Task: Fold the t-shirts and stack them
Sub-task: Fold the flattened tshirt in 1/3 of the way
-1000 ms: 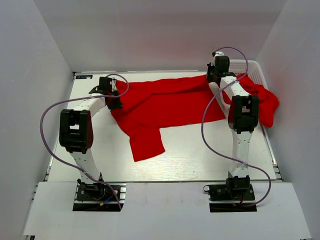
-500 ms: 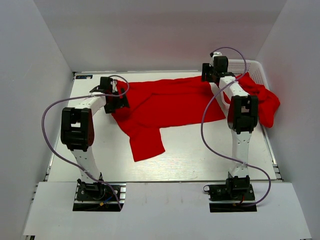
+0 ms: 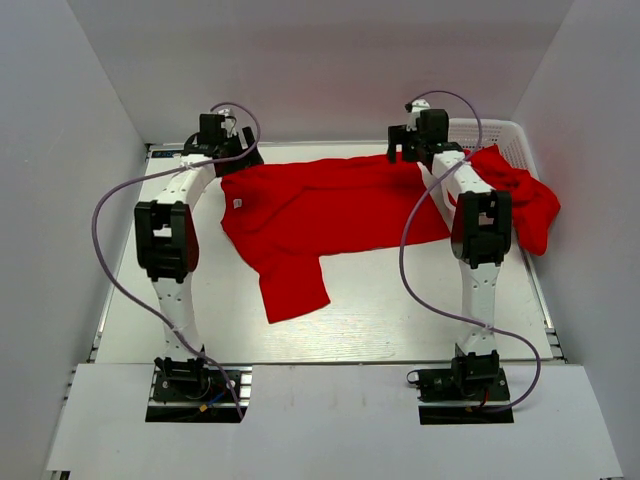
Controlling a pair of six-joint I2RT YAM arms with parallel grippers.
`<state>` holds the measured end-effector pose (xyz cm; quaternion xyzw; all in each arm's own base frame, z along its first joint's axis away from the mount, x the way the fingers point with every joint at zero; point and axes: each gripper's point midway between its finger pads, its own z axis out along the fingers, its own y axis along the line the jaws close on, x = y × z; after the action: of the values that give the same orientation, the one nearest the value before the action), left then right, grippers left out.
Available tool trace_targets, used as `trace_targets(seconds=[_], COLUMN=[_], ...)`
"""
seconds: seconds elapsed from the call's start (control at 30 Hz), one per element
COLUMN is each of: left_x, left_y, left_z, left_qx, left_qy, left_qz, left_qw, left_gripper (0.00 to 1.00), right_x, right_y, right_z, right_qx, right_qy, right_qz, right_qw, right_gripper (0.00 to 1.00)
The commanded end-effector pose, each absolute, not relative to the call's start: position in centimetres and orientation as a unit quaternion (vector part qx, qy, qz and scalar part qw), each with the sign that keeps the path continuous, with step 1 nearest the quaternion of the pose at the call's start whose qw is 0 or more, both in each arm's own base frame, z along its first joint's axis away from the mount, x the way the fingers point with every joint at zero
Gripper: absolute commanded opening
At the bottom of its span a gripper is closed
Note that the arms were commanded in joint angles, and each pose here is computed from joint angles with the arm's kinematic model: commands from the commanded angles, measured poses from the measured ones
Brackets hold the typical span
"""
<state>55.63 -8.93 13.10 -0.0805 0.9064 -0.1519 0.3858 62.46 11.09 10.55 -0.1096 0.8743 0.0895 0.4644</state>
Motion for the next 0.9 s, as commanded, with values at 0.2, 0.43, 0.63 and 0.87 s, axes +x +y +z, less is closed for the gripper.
trace_targets(seconds=[0.2,0.43,0.63,0.87], left_x=[61.6,62.2,60.9,60.5], left_y=[-11.3,-9.3,-5.4,-2.9], left_z=[7.5,4.1,0.9,-1.7], left_qx=[-0.046,-0.077,-0.134,-0.160], left_qy=[0.902,0.913,0.927,0.931], left_qz=[-0.195,-0.152,-0.092,-0.092], left_qw=[0.382,0.371,0.337,0.316], left_gripper=[0.98,0.98,0.98,0.98], right_x=[65.6,66.4,67.0,68.1], right_y=[15.4,15.5,14.4,14.1], right_z=[11.7,7.5,4.8,3.0], right_qx=[-0.121,-0.096,-0.049,-0.023], right_qy=[0.838,0.851,0.862,0.861], right_qz=[0.148,0.159,0.153,0.160], right_qw=[0.512,0.492,0.481,0.481], right_gripper=[0.90,0.90,0.90,0.90])
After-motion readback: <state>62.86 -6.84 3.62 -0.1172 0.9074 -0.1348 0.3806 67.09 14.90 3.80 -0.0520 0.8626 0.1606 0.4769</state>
